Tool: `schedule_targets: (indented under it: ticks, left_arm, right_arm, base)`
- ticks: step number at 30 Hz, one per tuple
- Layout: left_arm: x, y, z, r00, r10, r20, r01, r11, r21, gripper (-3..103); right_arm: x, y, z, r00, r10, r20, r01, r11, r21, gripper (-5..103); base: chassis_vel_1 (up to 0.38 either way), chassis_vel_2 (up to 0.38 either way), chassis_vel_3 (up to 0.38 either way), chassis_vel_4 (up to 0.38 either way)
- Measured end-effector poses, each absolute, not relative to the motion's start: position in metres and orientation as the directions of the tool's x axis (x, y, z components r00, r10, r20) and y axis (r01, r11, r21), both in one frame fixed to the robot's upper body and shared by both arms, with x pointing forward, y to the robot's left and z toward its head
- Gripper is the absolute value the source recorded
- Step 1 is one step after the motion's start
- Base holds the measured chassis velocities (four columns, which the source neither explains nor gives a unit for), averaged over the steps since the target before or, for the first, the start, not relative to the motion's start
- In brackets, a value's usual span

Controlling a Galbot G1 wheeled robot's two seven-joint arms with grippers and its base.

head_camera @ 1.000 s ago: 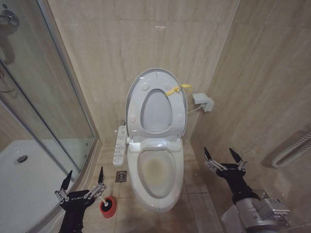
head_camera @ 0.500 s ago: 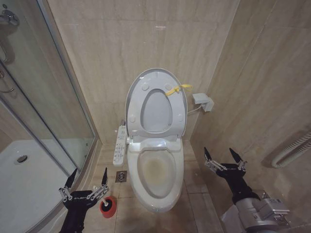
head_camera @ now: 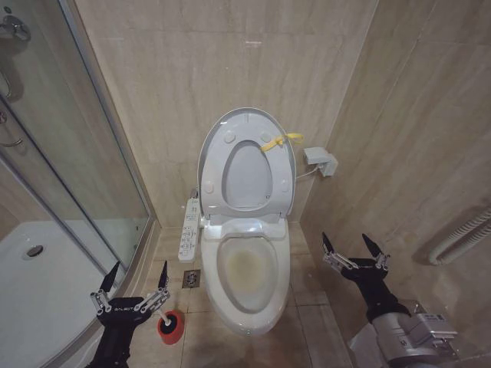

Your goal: Open the toilet lid, clean the toilet bowl with a toilet brush, close the toilet lid, and flush.

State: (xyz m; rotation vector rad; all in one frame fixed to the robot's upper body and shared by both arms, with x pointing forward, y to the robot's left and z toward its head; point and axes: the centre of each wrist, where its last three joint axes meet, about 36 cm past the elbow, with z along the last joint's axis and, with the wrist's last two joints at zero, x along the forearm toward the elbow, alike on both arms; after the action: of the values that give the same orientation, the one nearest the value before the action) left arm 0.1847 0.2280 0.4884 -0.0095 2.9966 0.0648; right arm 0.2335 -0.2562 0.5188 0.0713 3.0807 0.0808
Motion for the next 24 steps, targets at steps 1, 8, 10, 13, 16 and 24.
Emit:
schedule_targets:
  ticks: [1, 8, 10, 13, 16, 24]
  left_arm:
    - [0.1847, 0.2281, 0.4884, -0.99, -0.003, -0.144, -0.009, 0.999, 0.042, 100]
    - [0.1847, 0.228, 0.4883, -0.99, -0.003, -0.144, -0.01, 0.999, 0.042, 100]
    - [0.1847, 0.228, 0.4883, -0.99, -0.003, -0.144, -0.01, 0.999, 0.042, 100]
    - [0.1847, 0.228, 0.4883, -0.99, -0.004, -0.144, -0.01, 0.999, 0.041, 100]
    - [0.1847, 0.228, 0.4883, -0.99, -0.004, -0.144, -0.01, 0.999, 0.041, 100]
    - [0.1847, 0.2279, 0.4883, -0.99, -0.004, -0.144, -0.01, 0.999, 0.041, 100]
  right_arm:
    - [0.2335, -0.2562, 0.5188, -0.997, 0.048, -0.058, 0.045, 0.998, 0.054, 100]
    - [0.2335, -0.2562, 0.5188, -0.997, 0.048, -0.058, 0.045, 0.998, 0.054, 100]
    - [0.2335, -0.2562, 0.5188, -0.997, 0.048, -0.058, 0.045, 0.998, 0.054, 100]
    - [0.2335, -0.2562, 0.5188, -0.997, 0.048, -0.058, 0.045, 0.998, 0.054, 100]
    - [0.2335, -0.2562, 0.5188, -0.997, 0.048, -0.058, 0.045, 0.998, 0.054, 100]
    - [0.2335, -0.2562, 0.5188, -0.997, 0.048, -0.058, 0.045, 0.998, 0.054, 100]
  base:
    - [0.0, 0.0, 0.0, 0.0]
    - [0.0, 0.0, 0.0, 0.0]
    - [0.0, 0.0, 0.0, 0.0]
    - [0.0, 0.0, 0.0, 0.0]
    - [0.0, 0.0, 0.0, 0.0]
    - [0.0, 0.0, 0.0, 0.0]
